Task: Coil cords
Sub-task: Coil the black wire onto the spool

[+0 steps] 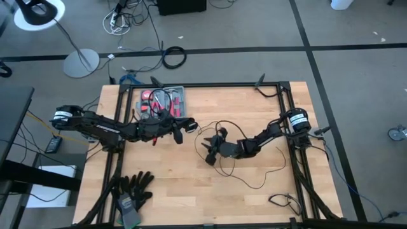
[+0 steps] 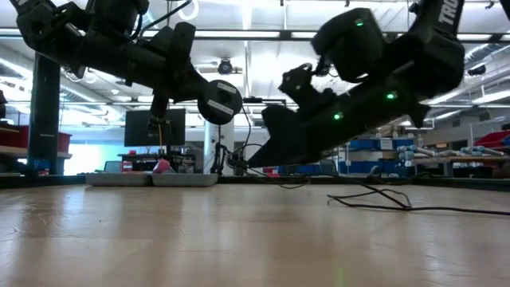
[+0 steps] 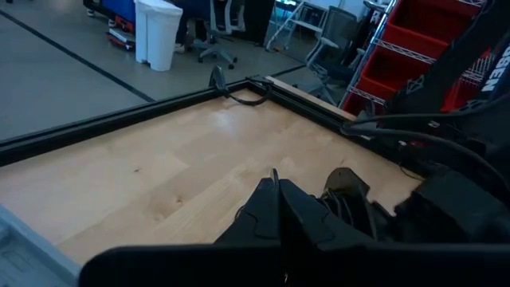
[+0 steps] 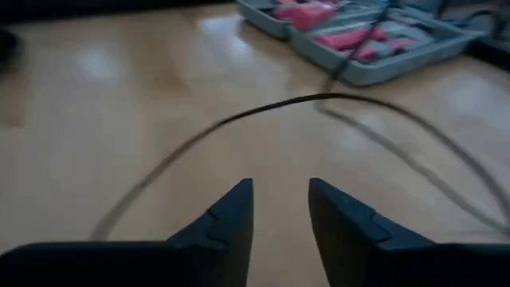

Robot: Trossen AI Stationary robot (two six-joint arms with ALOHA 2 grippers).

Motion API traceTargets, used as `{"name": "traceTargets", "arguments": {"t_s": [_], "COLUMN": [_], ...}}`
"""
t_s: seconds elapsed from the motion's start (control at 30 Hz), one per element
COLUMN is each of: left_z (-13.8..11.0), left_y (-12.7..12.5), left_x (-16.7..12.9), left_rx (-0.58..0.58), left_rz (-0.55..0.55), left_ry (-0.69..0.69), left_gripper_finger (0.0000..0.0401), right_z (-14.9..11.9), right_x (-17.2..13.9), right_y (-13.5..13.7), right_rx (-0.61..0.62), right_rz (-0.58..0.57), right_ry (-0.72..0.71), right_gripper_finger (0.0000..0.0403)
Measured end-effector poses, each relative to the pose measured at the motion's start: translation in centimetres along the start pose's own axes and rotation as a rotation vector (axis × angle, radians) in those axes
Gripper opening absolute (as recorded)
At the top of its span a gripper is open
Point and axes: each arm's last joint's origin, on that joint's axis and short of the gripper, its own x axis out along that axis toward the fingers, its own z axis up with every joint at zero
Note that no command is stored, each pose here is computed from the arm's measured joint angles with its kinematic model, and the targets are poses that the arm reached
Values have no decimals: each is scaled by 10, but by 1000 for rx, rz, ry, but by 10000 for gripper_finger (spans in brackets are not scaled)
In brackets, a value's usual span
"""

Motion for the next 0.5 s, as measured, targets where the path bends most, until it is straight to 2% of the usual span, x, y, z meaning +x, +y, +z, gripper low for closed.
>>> {"name": "traceTargets", "arguments": {"t_s": [0.3,0.5], "left_z": [0,0], "left_y": [-1,-1], "left_x": [0,0], "left_rx": [-4,-5], "left_rz": [-11,-11], "left_ry": [5,5], "left_gripper_finger": [0,0], "right_z": [12,12], "right_x": [16,22], "right_y": [-18,-26], "right_rx": [-100,-260], "right_rz": [-97,-57], "right_ry": [-4,25], "right_gripper_finger": [165,164]}}
